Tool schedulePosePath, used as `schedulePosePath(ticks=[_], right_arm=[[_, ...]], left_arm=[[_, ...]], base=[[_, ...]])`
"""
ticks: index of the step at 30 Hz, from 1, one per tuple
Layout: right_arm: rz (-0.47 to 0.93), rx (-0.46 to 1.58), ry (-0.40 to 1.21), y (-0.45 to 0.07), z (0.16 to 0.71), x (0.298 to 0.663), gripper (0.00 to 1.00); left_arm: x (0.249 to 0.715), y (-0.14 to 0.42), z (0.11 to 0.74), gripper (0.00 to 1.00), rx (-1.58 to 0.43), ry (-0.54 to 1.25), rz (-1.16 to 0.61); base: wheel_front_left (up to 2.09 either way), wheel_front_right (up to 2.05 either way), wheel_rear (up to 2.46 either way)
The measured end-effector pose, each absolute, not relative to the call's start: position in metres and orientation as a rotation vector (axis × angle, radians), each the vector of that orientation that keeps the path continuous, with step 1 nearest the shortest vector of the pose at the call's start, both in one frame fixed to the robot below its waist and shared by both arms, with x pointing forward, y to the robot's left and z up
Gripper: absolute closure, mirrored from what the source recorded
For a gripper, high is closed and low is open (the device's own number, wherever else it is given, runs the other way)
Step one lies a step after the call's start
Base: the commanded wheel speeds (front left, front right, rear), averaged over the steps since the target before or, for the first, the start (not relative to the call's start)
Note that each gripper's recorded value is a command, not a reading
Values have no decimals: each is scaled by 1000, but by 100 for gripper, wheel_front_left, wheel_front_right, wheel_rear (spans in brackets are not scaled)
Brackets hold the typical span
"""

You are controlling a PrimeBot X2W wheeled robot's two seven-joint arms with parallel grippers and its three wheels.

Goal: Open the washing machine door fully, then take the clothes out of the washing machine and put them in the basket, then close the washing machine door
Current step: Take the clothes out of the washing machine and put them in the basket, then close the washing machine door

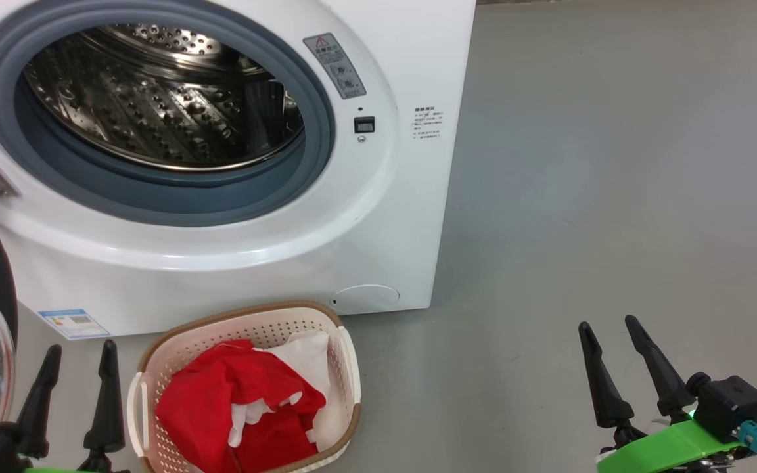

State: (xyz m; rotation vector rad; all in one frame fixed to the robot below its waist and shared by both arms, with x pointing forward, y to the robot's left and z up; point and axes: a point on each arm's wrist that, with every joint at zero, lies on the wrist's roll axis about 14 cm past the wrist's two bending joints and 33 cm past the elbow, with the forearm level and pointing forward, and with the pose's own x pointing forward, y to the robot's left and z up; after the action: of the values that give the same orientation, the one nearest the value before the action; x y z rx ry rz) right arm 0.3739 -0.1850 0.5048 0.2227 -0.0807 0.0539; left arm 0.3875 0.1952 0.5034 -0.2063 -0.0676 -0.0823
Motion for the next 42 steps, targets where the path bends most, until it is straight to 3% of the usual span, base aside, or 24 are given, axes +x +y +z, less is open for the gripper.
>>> schedulePosePath(ticks=[11, 28, 42], right_arm=[[56, 223, -82, -185, 505, 374, 0], [62, 222, -71, -183, 502, 370, 0], [77, 221, -71, -178, 502, 373, 0]], left_arm=[[387, 194, 504, 0, -207, -71, -81], [383, 193, 510, 0, -210, -87, -83], [377, 197, 504, 0, -227, -72, -60]], base=[[-24, 24, 0], [-117, 117, 0], [-10, 10, 0]])
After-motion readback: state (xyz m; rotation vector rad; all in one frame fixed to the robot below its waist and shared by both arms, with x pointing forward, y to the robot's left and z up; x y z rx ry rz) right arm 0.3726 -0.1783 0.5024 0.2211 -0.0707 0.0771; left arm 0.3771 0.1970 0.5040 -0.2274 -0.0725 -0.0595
